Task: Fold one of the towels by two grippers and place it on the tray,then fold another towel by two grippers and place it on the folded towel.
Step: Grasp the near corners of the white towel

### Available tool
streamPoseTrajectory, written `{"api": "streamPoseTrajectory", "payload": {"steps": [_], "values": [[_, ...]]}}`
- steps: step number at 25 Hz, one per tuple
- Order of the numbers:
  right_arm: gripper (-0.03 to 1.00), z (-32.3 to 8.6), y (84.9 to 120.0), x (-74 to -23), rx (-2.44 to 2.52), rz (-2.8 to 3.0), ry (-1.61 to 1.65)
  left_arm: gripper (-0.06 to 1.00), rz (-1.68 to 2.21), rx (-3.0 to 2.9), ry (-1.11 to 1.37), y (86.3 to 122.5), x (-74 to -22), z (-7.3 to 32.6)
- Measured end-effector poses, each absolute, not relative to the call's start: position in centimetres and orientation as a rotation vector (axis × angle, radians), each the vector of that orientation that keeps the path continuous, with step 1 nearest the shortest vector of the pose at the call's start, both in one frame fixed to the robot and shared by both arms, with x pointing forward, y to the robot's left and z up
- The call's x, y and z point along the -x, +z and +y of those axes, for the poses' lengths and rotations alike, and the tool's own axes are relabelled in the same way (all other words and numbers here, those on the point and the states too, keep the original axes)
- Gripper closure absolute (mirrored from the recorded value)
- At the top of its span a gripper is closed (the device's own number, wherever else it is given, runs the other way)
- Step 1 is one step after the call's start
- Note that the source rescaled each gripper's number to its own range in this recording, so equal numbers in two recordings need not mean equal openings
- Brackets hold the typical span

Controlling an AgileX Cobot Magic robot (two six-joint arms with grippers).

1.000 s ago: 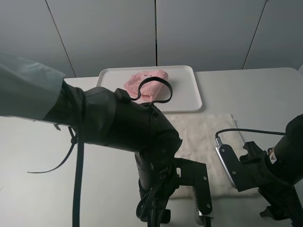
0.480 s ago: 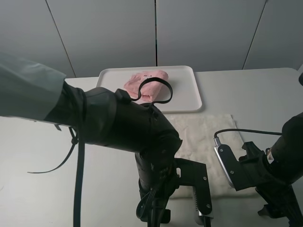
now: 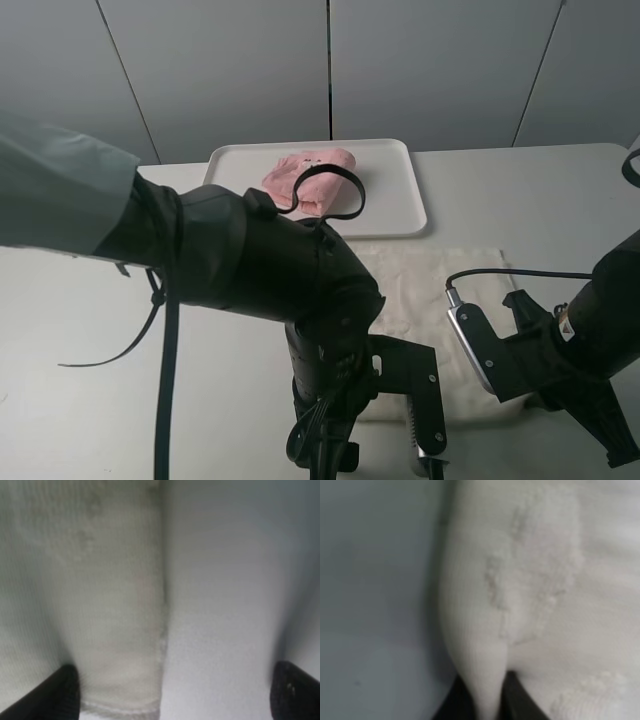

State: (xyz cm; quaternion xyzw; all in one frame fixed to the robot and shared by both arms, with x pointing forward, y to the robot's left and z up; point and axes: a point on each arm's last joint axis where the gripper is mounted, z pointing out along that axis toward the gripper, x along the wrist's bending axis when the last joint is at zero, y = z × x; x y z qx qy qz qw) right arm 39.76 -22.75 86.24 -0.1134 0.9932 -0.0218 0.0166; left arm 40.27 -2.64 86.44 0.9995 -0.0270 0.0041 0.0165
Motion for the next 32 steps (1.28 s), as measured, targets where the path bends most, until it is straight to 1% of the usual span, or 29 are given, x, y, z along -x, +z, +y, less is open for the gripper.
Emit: {"api": "streamPoseTrajectory", "payload": {"steps": [1,2,11,17,18,20,21,24,25,26,27,28,32], "values": [[0.94,-22.8,86.2,-39.8,0.358,3.085,-0.068,-0.05,-0.084,-3.107,0.013,86.4,-40.3,-2.6],[0.95,-22.7,86.2,-39.8,0.357,3.083,-0.067,-0.05,-0.084,-3.107,0.013,86.5,-40.3,-2.7],[0.95,-22.7,86.2,-39.8,0.354,3.084,-0.065,-0.04,-0.075,-3.116,0.033,86.6,-40.6,-3.0],[0.95,-22.7,86.2,-39.8,0.349,3.085,-0.063,-0.04,-0.049,-3.115,0.094,86.5,-41.0,-3.1],[0.95,-22.7,86.2,-39.8,0.349,3.085,-0.063,-0.03,-0.045,-3.117,0.107,86.5,-41.1,-3.1],[0.95,-22.7,86.2,-39.8,0.349,3.085,-0.063,0.06,-0.030,-3.120,0.126,86.4,-41.2,-3.0],[0.95,-22.7,86.2,-39.8,0.349,3.085,-0.063,0.15,-0.033,-3.120,0.135,86.5,-41.3,-3.1],[0.95,-22.7,86.2,-39.8,0.349,3.085,-0.063,0.55,-0.040,-3.116,0.156,86.5,-41.4,-3.1],[0.95,-22.7,86.2,-39.8,0.346,3.085,-0.062,0.72,-0.050,-3.118,0.164,86.4,-41.4,-3.1],[0.95,-22.7,86.2,-39.8,0.337,3.088,-0.059,0.86,-0.055,-3.115,0.173,86.4,-41.5,-3.1],[0.95,-22.7,86.2,-39.8,0.323,3.090,-0.054,0.91,-0.058,-3.115,0.176,86.4,-41.5,-3.1],[0.95,-22.7,86.2,-39.7,0.315,3.092,-0.051,0.92,-0.060,-3.115,0.177,86.4,-41.5,-3.1],[0.95,-22.6,86.2,-39.7,0.266,3.098,-0.045,0.93,-0.060,-3.115,0.177,86.4,-41.5,-3.1]]}}
